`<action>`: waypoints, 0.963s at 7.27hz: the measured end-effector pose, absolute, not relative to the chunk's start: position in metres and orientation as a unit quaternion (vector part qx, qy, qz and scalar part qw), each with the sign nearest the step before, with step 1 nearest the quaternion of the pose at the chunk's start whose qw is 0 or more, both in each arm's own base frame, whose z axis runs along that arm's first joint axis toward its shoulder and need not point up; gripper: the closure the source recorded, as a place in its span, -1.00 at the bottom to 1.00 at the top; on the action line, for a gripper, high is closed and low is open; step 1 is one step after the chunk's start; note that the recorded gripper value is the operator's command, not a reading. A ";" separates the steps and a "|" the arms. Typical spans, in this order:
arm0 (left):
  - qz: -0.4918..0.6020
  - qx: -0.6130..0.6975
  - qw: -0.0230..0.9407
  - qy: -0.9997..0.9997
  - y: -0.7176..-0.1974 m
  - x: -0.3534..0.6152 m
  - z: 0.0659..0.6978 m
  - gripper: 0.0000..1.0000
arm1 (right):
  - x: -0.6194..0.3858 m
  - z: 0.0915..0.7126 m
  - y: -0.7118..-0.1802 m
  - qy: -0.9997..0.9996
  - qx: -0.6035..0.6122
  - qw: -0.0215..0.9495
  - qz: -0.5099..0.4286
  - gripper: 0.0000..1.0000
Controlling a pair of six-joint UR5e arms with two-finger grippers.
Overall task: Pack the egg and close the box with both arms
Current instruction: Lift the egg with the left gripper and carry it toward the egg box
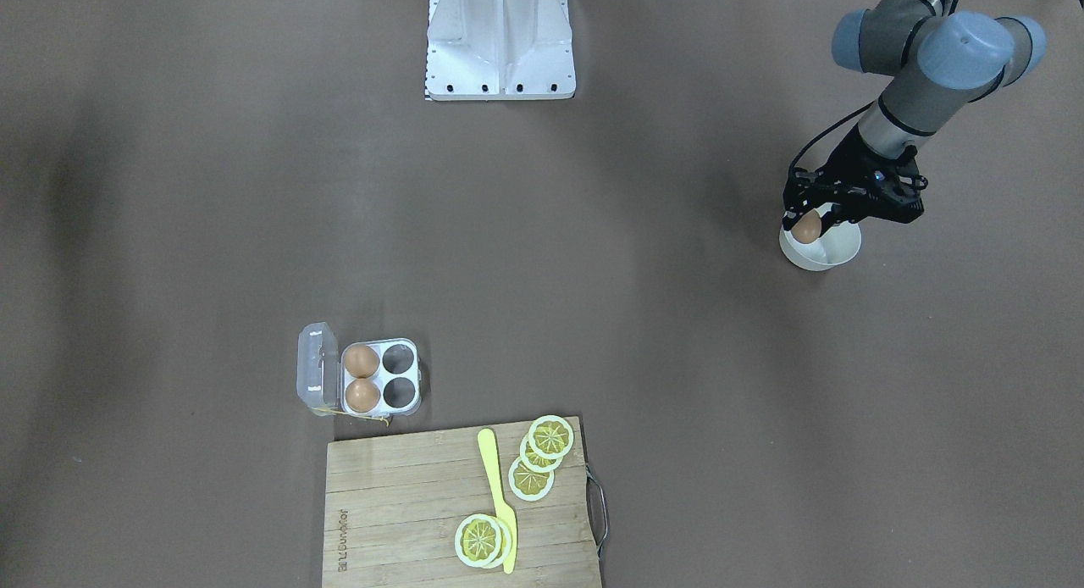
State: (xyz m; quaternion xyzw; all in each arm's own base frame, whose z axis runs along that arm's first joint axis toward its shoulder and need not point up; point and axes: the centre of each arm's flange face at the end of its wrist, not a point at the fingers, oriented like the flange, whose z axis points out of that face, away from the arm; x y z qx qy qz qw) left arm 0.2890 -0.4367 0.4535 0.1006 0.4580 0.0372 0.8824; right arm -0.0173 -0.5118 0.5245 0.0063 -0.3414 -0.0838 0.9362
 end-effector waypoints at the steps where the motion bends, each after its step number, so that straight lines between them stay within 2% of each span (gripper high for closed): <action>1: 0.030 0.105 0.882 0.459 -0.457 0.295 0.422 0.25 | -0.017 0.524 -0.512 -0.342 0.006 0.936 -0.084 -1.00; 4: 0.023 0.112 0.879 0.464 -0.515 0.337 0.312 0.25 | -0.017 0.525 -0.511 -0.342 0.006 0.936 -0.085 -1.00; 7: 0.038 0.124 0.868 0.479 -0.563 0.395 0.227 0.34 | -0.018 0.526 -0.511 -0.339 0.006 0.937 -0.088 -1.00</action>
